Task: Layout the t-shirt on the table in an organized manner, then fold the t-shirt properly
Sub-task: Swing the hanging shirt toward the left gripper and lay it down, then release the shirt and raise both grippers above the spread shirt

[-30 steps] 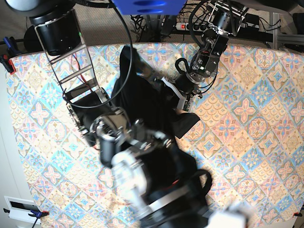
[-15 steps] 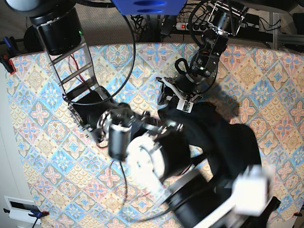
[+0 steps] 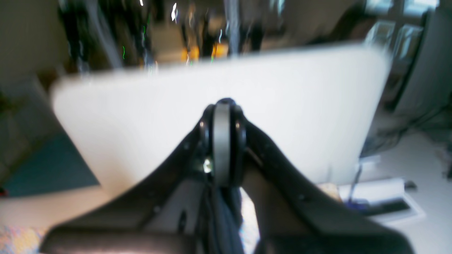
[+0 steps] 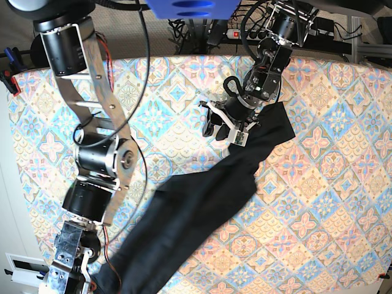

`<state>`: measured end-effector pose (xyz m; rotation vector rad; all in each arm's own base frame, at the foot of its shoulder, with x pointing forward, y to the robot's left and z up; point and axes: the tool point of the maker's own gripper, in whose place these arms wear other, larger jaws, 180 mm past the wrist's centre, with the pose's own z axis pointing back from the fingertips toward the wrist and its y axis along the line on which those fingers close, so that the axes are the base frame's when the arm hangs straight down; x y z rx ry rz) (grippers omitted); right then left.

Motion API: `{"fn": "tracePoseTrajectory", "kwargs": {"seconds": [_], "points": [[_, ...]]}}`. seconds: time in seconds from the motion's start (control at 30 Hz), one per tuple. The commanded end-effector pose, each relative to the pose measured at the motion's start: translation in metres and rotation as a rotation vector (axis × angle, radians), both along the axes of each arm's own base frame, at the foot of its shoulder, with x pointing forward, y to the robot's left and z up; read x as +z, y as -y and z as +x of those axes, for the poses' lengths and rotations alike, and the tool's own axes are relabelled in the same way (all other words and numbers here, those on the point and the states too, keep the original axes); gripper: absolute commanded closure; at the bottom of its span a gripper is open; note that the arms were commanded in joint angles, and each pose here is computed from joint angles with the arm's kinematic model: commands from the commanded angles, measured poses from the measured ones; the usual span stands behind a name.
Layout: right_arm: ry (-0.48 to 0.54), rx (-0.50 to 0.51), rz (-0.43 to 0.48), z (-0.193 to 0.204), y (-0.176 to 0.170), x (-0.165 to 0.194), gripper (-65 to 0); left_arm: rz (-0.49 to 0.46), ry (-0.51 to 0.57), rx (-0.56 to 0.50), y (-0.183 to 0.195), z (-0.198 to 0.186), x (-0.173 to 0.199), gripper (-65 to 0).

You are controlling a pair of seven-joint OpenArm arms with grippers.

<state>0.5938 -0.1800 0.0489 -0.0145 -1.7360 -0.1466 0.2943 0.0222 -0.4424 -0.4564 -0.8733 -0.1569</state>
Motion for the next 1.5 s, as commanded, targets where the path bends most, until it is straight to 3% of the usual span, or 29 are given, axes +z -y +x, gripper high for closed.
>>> {"fn": "tracePoseTrajectory", "kwargs": {"seconds": [0.0,0.17,0.33,0.67,0.8,0.97,1.1,1.33,1.47], "points": [[0.159,-0.024,-0.022,-0.01,0.012,0.055,0.0,0.094,-0.174,-0.028,-0.01,-0.031,-0.037,-24.1],[0.041,-0.048,-0.05,0.003,0.031,-0.032,-5.3,0.095,-0.181,-0.033,-0.008,-0.034,-0.038,-24.1],[-0.048,-0.048,-0.054,0.0,0.031,-0.089,-6.7,0.094,-0.182,-0.084,0.008,-0.042,-0.039,-24.1],[-0.063,-0.048,-0.055,-0.001,0.031,-0.097,-6.6,0.093,-0.187,-0.098,0.012,-0.047,-0.04,-24.1],[0.004,-0.069,-0.067,-0.012,0.035,-0.07,-7.4,0.094,-0.187,-0.098,0.011,-0.047,-0.04,-24.2],[-0.126,-0.094,-0.067,-0.043,0.043,-0.132,-12.2,0.095,-0.183,-0.097,0.011,-0.044,-0.039,-24.3],[-0.208,-0.022,-0.057,-0.073,0.021,-0.186,-12.2,0.095,-0.156,-0.096,0.012,-0.031,-0.032,-24.3],[-0.371,0.099,-0.158,-0.127,-0.028,-0.278,-11.9,0.097,-0.136,-0.095,0.012,-0.021,-0.026,-24.1],[-0.505,0.238,-0.261,-0.151,-0.078,-0.319,-3.1,0.098,-0.12,-0.123,0.02,-0.017,-0.022,-24.0]]}}
